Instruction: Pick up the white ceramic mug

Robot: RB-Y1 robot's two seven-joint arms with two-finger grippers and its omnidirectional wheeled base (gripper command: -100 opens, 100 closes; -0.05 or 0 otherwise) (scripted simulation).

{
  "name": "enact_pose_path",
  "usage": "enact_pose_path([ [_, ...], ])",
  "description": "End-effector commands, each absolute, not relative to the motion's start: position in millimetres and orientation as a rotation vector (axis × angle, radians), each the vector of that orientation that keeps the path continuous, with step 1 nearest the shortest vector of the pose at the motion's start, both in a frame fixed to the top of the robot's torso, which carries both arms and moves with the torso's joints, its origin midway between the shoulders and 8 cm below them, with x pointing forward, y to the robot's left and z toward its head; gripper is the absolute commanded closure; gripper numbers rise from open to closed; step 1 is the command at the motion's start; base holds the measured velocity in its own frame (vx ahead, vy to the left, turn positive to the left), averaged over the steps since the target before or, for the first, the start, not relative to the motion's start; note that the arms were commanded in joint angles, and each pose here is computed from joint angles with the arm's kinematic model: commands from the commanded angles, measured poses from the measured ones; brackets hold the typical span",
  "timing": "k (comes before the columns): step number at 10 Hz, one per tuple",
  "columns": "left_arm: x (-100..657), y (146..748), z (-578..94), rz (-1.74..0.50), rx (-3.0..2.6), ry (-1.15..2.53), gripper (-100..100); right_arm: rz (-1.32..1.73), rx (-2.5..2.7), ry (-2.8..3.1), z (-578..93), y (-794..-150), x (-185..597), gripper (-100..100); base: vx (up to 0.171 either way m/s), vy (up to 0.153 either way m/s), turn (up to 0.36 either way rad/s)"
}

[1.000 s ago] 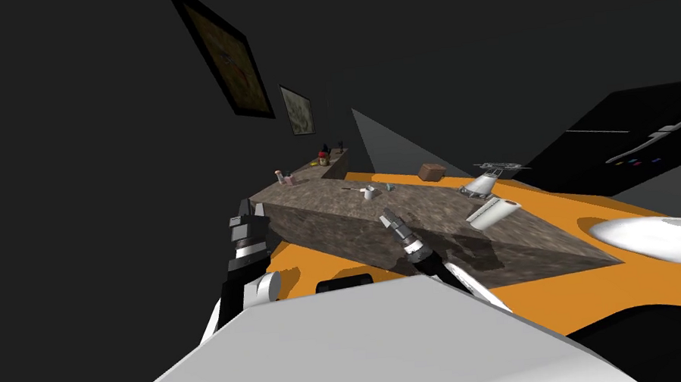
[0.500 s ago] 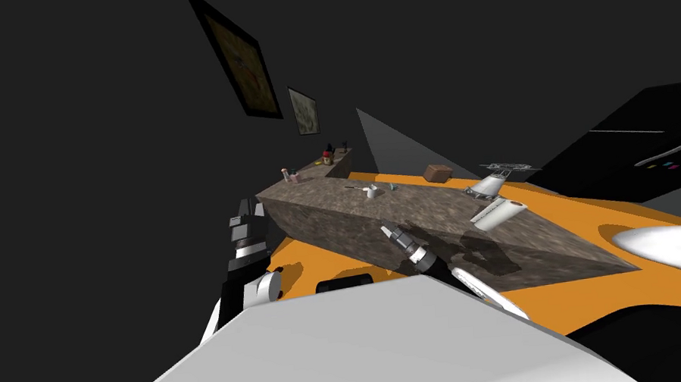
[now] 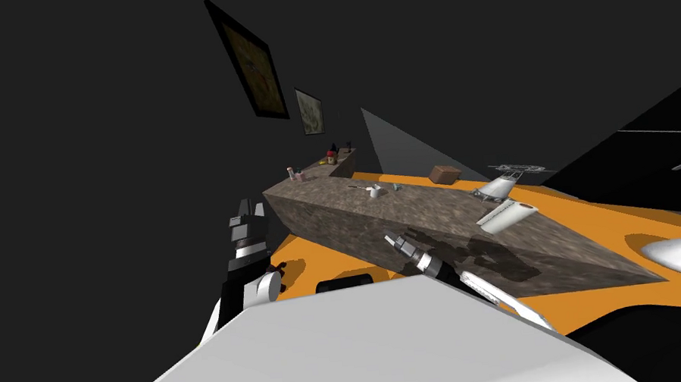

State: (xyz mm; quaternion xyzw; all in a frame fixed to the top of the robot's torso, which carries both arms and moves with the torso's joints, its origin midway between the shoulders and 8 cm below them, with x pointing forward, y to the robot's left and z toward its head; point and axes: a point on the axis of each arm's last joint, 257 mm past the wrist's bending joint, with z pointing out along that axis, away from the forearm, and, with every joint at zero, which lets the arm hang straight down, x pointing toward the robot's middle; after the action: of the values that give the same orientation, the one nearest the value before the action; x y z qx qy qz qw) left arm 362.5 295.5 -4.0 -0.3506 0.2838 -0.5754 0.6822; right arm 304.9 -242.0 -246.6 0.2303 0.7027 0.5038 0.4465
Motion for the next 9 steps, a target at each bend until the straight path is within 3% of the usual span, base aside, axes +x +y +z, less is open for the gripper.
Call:
enact_pose_path([
  [1,362.5,295.5,-4.0,-1.291,-0.786,0.637,0,1.234,0.554,1.771,-249.7,-244.8,304.2,-100,-0.013,0.002,-0.013],
  [9,362.5,295.5,-4.1,-1.291,-0.786,0.637,0,1.091,0.473,2.058,-309.6,-288.4,263.7,-100,-0.015,0.009,0.082],
])
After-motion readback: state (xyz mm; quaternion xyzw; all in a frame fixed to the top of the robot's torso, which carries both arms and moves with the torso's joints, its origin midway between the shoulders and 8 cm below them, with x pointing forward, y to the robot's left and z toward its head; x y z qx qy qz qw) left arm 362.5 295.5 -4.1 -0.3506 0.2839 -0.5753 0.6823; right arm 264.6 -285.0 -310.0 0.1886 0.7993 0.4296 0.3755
